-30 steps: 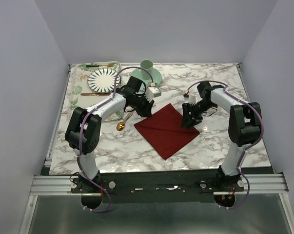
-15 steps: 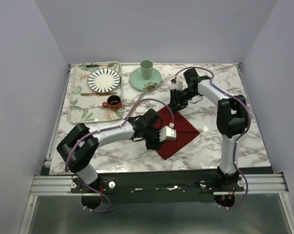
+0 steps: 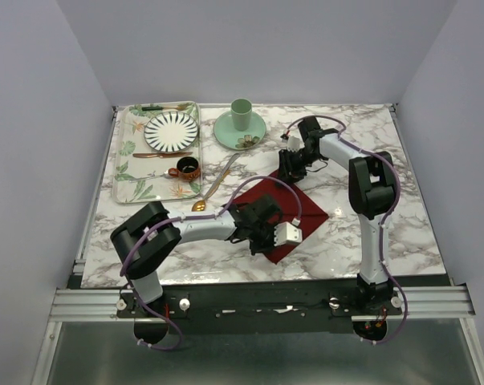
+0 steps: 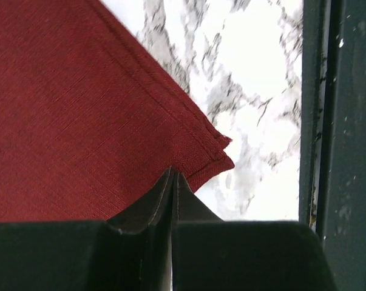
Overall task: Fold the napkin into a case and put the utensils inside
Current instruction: Pick up the upper triangle-folded napkin from the center of the board.
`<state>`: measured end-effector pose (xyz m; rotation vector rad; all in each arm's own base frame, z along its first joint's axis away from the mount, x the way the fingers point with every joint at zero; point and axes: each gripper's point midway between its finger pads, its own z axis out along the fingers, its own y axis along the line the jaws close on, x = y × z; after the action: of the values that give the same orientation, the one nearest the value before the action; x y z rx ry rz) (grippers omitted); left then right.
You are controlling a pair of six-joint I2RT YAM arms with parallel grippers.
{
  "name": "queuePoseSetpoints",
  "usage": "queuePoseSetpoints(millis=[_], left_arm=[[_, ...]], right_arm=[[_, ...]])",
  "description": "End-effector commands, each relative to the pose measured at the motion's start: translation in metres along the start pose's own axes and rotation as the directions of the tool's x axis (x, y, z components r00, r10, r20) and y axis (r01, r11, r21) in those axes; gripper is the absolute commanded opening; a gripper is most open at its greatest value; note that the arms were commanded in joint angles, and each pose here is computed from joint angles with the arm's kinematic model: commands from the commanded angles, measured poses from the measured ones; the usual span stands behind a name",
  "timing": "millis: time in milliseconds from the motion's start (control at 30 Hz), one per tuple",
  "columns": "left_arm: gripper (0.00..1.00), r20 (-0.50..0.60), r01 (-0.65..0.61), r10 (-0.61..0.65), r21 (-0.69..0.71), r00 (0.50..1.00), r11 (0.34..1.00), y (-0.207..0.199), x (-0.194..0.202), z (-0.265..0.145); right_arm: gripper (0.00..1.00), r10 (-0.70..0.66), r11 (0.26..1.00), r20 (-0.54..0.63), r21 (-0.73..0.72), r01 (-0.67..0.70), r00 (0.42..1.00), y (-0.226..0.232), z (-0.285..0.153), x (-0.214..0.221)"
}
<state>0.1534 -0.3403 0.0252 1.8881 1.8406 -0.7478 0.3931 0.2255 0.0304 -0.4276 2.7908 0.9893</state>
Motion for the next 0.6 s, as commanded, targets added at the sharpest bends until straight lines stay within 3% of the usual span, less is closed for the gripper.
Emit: queuePoseSetpoints(millis=[0, 367, 433, 467, 567], left_arm=[[0.09, -0.095, -0.008, 0.014, 0.062, 0.995, 0.998, -0.020, 0.016, 0.016], [0.09, -0.127, -0.040, 0.059, 0.153, 0.990, 0.987, -0.057, 0.016, 0.025], [0.18, -0.103, -0.029, 0.042, 0.120, 0.994, 0.992, -0.052, 0.006, 0.022], [0.28, -0.085, -0.030, 0.040, 0.110, 0.996, 0.993, -0.049, 0.000, 0.019], [0.41, 0.039, 0.033, -0.037, 0.091, 0.999, 0.995, -0.039, -0.037, -0.007]], right_arm=[[0.40, -0.014, 0.997, 0.016, 0.074, 0.013, 1.000, -0.018, 0.012, -0.009], [0.40, -0.069, 0.997, -0.024, 0.033, 0.070, 0.997, -0.003, 0.019, 0.001], [0.40, -0.110, 0.994, -0.032, 0.000, 0.110, 0.993, 0.014, 0.021, 0.005], [0.40, -0.124, 0.992, -0.041, -0.017, 0.123, 0.991, 0.021, 0.023, 0.009], [0.40, -0.229, 0.972, -0.069, -0.059, 0.225, 0.971, 0.042, 0.031, 0.019]])
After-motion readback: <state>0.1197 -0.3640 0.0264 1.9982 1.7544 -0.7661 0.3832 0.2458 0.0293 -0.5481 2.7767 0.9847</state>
